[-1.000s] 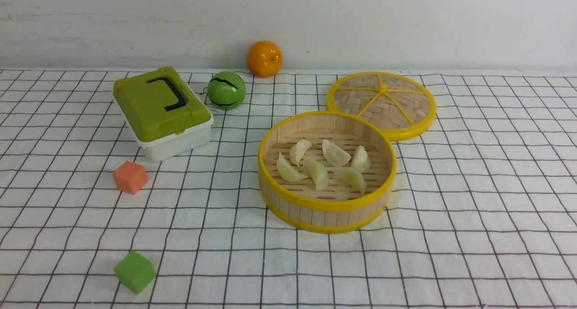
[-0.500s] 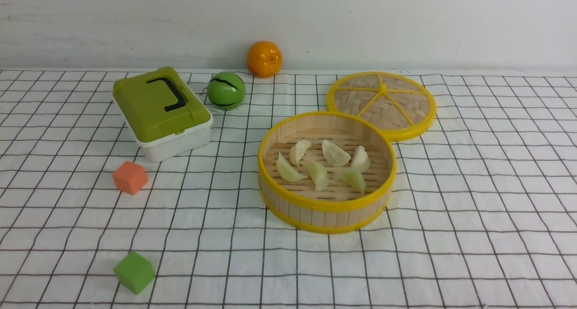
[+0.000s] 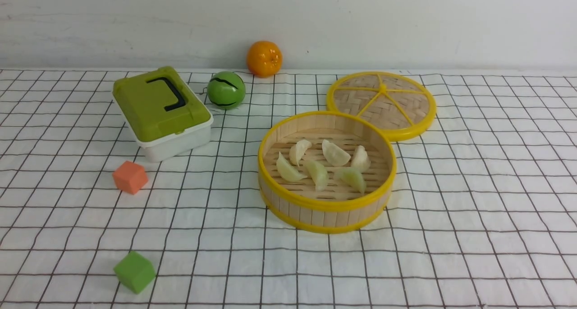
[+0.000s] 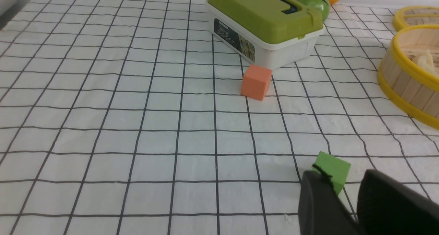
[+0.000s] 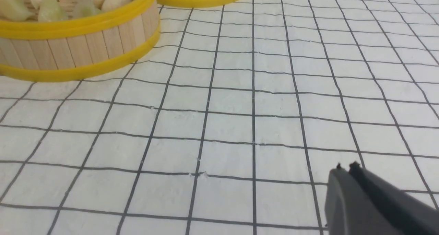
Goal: Put the dumplings into the steamer on the table with the white tablecloth.
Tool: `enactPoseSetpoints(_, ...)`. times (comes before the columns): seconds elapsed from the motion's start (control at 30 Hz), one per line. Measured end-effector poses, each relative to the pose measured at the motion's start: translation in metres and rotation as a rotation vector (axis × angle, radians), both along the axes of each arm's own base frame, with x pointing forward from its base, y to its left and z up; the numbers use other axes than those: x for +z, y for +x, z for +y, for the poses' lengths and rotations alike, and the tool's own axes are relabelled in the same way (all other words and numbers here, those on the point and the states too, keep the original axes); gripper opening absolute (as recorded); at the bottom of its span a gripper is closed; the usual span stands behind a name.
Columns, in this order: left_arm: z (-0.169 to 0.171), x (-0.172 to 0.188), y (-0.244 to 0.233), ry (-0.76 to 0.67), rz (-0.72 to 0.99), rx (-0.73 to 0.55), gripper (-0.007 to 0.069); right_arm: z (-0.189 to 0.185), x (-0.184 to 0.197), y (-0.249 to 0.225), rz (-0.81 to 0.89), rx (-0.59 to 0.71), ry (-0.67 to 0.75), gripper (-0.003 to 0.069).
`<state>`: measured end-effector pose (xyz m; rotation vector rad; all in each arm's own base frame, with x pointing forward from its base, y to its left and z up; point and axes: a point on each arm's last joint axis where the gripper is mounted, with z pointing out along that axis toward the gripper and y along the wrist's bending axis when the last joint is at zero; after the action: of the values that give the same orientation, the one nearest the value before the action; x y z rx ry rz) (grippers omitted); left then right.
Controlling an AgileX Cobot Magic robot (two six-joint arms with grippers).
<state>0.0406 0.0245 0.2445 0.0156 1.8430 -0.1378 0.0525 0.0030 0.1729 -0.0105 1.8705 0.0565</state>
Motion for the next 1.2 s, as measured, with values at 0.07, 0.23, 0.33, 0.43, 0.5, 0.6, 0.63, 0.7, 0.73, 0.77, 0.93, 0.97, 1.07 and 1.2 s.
enactPoseSetpoints(0.07, 0.0, 0.0, 0.0, 0.0, 0.0, 0.0, 0.0183, 0.0, 0.0, 0.0, 0.0, 0.0, 0.001, 0.0)
enactPoseSetpoints(0.23, 0.0, 0.0, 0.0, 0.0, 0.0, 0.0, 0.0183, 0.0, 0.0, 0.0, 0.0, 0.0, 0.001, 0.0)
enactPoseSetpoints(0.33, 0.0, 0.0, 0.0, 0.0, 0.0, 0.0, 0.0183, 0.0, 0.0, 0.0, 0.0, 0.0, 0.001, 0.0)
enactPoseSetpoints(0.43, 0.0, 0.0, 0.0, 0.0, 0.0, 0.0, 0.0183, 0.0, 0.0, 0.0, 0.0, 0.0, 0.001, 0.0)
enactPoseSetpoints(0.5, 0.0, 0.0, 0.0, 0.0, 0.0, 0.0, 0.0184, 0.0, 0.0, 0.0, 0.0, 0.0, 0.001, 0.0)
enactPoseSetpoints(0.6, 0.0, 0.0, 0.0, 0.0, 0.0, 0.0, 0.0186, 0.0, 0.0, 0.0, 0.0, 0.0, 0.001, 0.0)
enactPoseSetpoints(0.63, 0.0, 0.0, 0.0, 0.0, 0.0, 0.0, 0.0188, 0.0, 0.0, 0.0, 0.0, 0.0, 0.001, 0.0002)
enactPoseSetpoints(0.7, 0.0, 0.0, 0.0, 0.0, 0.0, 0.0, 0.019, 0.0, 0.0, 0.0, 0.0, 0.0, 0.001, 0.0006)
enactPoseSetpoints(0.73, 0.0, 0.0, 0.0, 0.001, 0.001, 0.0, 0.019, 0.0, 0.0, 0.0, 0.0, 0.0, 0.001, 0.0006)
enactPoseSetpoints(0.77, 0.0, -0.002, 0.0, 0.004, 0.005, 0.001, 0.0191, 0.0, 0.0, 0.0, 0.0, 0.0, 0.001, 0.0009)
enactPoseSetpoints(0.93, 0.002, -0.003, -0.001, -0.002, 0.007, 0.074, 0.0192, 0.0, 0.0, 0.0, 0.0, 0.0, 0.001, 0.0015)
enactPoseSetpoints(0.97, 0.0, -0.001, -0.002, -0.027, -0.015, 0.087, 0.0193, 0.0, 0.0, 0.0, 0.0, 0.0, 0.001, 0.0017)
enactPoseSetpoints(1.07, -0.009, 0.008, -0.003, -0.091, -0.108, 0.048, 0.0193, 0.0, 0.0, 0.0, 0.0, 0.0, 0.001, 0.002)
enactPoseSetpoints(1.2, -0.024, 0.025, -0.005, -0.196, -0.293, -0.025, 0.0193, 0.0, 0.0, 0.0, 0.002, 0.0, 0.001, 0.0029)
